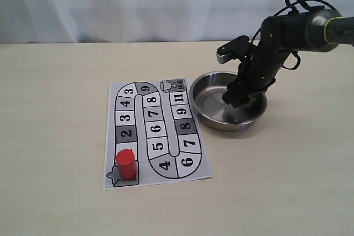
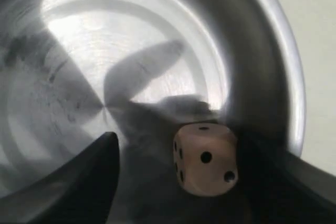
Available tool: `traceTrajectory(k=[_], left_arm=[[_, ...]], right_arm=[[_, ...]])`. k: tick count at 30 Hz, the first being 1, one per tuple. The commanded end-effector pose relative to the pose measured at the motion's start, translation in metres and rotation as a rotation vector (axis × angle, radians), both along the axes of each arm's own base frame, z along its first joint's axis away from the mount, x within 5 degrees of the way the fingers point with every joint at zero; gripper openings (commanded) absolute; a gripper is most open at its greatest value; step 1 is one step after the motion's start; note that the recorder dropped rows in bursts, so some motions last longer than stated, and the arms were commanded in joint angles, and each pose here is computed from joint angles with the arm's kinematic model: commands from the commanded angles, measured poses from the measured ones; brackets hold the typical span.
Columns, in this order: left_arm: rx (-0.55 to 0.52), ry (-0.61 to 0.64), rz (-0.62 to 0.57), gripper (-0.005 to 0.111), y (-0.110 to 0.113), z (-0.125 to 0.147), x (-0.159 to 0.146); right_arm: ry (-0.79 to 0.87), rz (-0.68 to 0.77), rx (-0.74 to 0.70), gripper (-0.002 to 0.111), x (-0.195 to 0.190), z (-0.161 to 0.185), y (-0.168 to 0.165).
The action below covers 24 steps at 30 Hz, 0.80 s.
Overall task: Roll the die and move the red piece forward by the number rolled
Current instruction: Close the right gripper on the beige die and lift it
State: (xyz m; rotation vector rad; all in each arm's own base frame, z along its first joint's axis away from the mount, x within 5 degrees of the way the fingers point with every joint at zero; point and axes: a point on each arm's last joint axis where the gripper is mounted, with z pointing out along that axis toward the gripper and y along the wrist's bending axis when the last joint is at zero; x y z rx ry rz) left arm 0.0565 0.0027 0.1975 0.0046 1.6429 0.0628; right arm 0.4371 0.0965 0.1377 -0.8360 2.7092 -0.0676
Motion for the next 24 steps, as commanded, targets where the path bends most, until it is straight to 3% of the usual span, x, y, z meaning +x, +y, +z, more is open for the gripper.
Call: traceTrajectory(k=[1,12,24], left_arm=[[-0.003,-0.018,-0.001,0.000,0.000,0.003,0.000],[-0.003,-0.016,-0.001,0.000,0.000,0.003,0.000],[-0.003,-0.016,-0.001,0.000,0.000,0.003,0.000]], right_arm=[[0.044,-0.031,0.043,0.061,-0.002,-0.007,0.004],[0.002,0.042,0.054,0.061,-0.003,0.010,0.006],[-0.050,0.495,-0.087,0.061,-0.003,0.014,0.006]])
